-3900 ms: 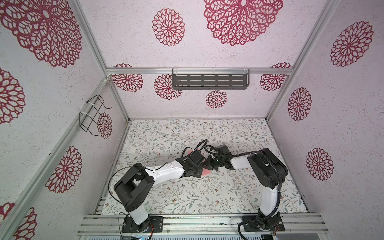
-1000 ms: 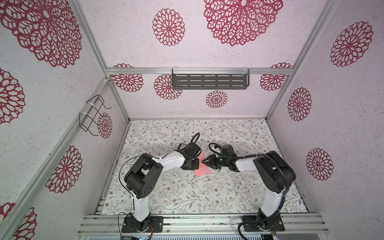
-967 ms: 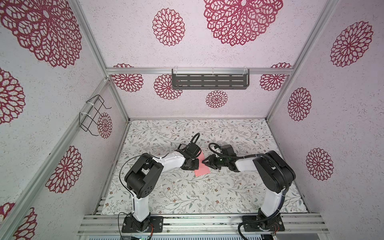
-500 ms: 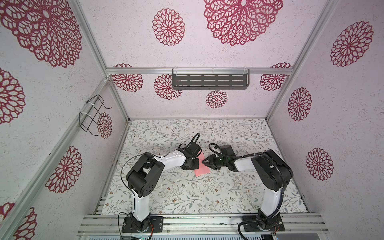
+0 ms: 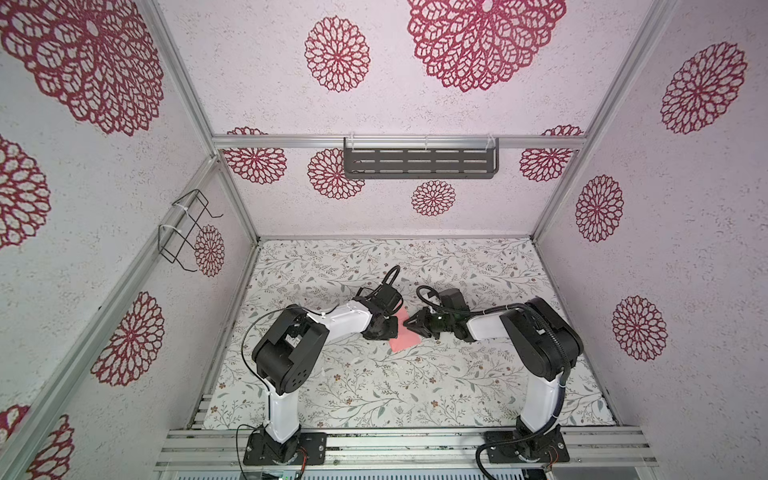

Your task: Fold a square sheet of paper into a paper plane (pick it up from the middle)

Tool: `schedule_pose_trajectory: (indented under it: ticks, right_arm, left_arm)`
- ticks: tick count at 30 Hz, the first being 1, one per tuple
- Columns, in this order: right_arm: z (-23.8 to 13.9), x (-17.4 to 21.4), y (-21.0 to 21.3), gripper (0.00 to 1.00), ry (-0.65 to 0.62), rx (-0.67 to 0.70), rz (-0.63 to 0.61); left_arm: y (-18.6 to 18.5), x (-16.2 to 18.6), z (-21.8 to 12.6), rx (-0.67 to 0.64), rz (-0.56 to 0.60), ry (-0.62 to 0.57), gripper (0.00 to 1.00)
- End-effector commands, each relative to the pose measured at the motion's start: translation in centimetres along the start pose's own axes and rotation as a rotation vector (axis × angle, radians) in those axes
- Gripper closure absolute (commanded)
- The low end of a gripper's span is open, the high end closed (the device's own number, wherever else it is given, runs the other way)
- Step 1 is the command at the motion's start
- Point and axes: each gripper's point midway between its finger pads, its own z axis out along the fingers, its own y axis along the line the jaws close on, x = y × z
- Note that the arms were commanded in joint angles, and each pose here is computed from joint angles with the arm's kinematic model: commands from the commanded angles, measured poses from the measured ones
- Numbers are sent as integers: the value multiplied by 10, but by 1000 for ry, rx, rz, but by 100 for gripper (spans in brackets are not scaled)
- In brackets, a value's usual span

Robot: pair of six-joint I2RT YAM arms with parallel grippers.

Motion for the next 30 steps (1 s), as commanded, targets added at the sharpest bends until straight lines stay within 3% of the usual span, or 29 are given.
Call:
schedule_pose_trajectory:
  ticks: [1,15,30]
  right_arm:
    - [2,-4,16,74,6,-37,-59]
    - [-4,-9,-3,72,-37,30,-23]
    - [5,-2,12,71,26,-65,23]
  left_arm:
    - [25,24,16,-86,-13,83,100]
    - [27,26,17,-94,-17,89,100]
    - [34,37,32,-119,-18,138,100]
